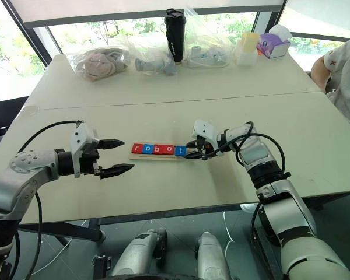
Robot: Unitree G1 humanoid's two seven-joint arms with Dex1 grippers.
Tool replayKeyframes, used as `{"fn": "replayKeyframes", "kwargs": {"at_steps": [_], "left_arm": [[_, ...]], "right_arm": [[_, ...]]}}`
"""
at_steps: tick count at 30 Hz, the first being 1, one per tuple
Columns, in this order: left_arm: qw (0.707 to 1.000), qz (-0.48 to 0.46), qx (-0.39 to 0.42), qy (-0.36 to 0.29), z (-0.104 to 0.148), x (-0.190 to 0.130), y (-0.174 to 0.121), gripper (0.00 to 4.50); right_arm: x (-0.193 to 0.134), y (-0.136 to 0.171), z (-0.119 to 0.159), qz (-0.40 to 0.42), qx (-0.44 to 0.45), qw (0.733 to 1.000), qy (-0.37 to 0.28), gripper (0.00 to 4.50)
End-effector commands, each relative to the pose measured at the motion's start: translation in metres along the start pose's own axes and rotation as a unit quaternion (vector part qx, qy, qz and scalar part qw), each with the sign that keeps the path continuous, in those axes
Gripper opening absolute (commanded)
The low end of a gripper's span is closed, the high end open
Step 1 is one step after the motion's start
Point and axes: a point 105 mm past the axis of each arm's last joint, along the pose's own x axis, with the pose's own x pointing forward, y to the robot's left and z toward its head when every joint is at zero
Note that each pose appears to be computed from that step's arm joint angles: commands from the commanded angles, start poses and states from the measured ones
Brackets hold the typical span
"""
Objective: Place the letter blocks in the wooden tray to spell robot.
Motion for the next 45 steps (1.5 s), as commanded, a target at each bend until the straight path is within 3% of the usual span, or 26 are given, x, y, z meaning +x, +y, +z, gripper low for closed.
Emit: {"fn": "replayKeyframes", "kwargs": {"at_steps": [1, 5, 12, 23, 27, 45], "left_arm": [[1.000, 0.001, 0.016, -0.009, 0.006, 0.000, 0.000, 4.50], [1.000, 0.002, 0.016, -0.011, 0.006, 0.000, 0.000, 4.50], [1.000, 0.004, 0.014, -0.012, 0.005, 0.001, -0.001, 4.50], [1.000, 0.006, 0.012, -0.012, 0.004, 0.001, -0.002, 4.50], [1.000, 0.003, 0.013, -0.012, 0.004, 0.003, -0.001, 4.50], [1.000, 0.005, 0.011, -0.017, 0.003, 0.006, -0.004, 4.50]], "right_arm": [[0.000, -0.004, 0.013, -0.006, -0.018, 1.000, -0.011, 1.07], [0.003, -0.003, 0.014, -0.005, -0.017, 1.000, -0.012, 1.07], [0.006, -0.006, 0.018, -0.016, -0.019, 1.000, -0.017, 4.46], [-0.011, -0.011, 0.033, -0.047, -0.038, 0.997, -0.052, 4.46], [-0.016, -0.020, 0.016, -0.078, -0.073, 0.994, -0.011, 4.46], [-0.006, -0.036, 0.016, -0.113, -0.092, 0.989, -0.011, 4.46]]}}
